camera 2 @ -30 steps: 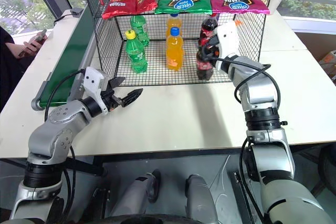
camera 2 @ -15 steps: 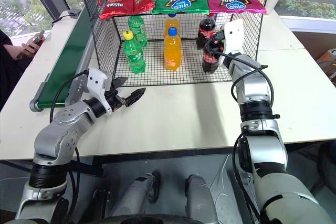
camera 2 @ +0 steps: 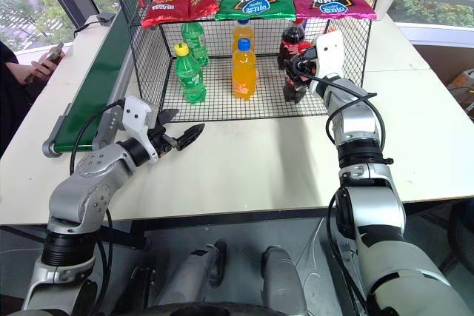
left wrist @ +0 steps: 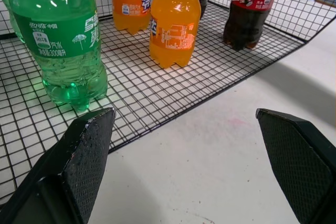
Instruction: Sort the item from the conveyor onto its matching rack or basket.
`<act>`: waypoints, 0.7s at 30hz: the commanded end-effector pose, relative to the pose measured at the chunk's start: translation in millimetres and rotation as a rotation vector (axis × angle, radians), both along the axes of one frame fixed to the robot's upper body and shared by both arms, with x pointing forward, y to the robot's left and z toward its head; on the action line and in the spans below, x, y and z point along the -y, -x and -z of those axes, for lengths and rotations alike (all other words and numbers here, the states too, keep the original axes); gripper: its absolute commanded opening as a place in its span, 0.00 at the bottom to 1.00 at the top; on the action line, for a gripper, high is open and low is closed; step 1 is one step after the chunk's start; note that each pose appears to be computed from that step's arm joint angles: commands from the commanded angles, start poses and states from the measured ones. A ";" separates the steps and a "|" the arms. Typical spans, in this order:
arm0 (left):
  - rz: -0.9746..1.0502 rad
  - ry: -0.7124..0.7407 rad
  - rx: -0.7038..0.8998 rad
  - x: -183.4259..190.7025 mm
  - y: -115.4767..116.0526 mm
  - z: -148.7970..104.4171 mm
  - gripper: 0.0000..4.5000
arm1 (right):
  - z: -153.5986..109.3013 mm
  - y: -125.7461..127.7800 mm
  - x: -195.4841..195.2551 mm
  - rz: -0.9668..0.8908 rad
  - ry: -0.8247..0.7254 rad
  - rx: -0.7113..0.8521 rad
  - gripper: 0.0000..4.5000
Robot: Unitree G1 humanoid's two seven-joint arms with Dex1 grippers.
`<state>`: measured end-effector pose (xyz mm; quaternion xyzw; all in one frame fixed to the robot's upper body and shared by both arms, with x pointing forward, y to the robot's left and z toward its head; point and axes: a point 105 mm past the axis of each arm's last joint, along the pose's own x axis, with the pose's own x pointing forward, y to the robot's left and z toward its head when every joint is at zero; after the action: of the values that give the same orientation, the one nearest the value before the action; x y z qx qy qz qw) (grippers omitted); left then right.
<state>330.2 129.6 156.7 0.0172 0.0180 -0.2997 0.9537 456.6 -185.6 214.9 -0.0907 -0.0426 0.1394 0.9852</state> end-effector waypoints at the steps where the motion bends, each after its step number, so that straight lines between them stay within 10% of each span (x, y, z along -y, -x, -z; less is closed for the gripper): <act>1: 0.008 0.001 0.049 2.6 3.1 -9.3 1.00 | -26.0 4.9 4.6 -0.008 0.042 0.062 0.99; 10: 0.056 0.015 0.042 11.9 5.2 -4.2 1.00 | -4.7 36.8 34.5 -0.068 0.192 -0.087 0.99; 21: 0.064 0.054 0.015 23.4 -9.2 4.2 1.00 | 59.5 116.8 -35.0 -0.543 0.198 -0.299 0.99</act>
<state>338.3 111.5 146.0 -0.0111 0.0190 -0.3250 0.9455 350.1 -168.9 141.5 -0.1594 0.1216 0.3742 0.9054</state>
